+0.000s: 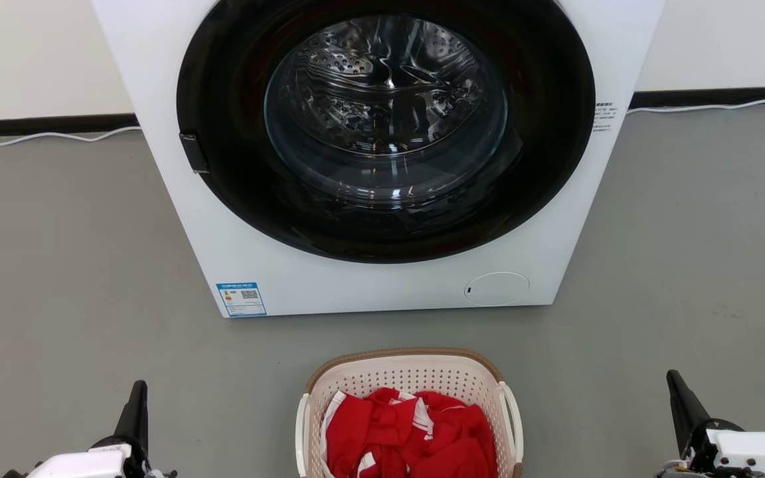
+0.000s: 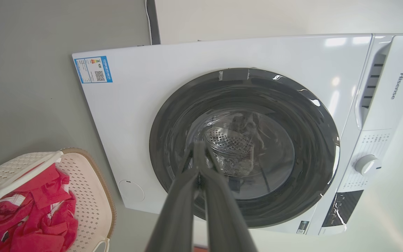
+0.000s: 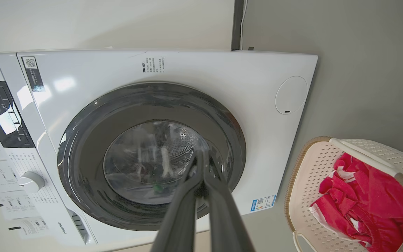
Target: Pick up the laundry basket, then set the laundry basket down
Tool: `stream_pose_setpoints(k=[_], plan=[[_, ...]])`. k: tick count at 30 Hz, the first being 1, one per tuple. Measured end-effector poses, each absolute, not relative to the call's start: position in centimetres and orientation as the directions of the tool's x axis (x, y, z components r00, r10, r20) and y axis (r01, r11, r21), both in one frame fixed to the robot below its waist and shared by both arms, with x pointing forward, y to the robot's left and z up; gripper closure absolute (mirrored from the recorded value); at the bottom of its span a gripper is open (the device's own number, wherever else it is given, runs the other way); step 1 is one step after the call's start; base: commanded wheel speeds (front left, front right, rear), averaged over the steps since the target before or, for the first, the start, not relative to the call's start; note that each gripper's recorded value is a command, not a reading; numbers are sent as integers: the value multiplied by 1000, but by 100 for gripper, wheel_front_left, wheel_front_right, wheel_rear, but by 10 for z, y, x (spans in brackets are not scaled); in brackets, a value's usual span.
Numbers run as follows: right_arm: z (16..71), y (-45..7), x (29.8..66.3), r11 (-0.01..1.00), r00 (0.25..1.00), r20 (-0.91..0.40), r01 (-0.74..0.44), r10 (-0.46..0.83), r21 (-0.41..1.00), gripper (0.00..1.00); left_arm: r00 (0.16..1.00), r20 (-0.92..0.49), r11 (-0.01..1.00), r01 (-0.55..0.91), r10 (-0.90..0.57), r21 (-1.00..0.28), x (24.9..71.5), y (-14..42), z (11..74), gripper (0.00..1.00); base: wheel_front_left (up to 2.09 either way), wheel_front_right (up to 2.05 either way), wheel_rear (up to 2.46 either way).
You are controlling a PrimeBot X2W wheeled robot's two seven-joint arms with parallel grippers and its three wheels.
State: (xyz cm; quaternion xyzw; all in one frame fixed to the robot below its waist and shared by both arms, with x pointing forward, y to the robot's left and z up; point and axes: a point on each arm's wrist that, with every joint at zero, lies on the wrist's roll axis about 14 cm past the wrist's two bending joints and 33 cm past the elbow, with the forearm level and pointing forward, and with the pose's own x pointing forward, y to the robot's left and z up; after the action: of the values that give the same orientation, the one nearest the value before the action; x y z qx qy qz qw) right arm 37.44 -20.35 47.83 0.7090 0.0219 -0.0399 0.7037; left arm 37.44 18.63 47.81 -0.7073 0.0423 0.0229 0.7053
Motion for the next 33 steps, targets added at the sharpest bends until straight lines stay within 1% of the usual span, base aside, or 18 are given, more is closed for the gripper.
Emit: stream_pose_setpoints(k=[33], plan=[[479, -205, 375, -13, 996, -85, 84, -29, 996, 100, 996, -85, -14, -85, -21, -996, 376, 188, 480, 100, 0, 0, 0]])
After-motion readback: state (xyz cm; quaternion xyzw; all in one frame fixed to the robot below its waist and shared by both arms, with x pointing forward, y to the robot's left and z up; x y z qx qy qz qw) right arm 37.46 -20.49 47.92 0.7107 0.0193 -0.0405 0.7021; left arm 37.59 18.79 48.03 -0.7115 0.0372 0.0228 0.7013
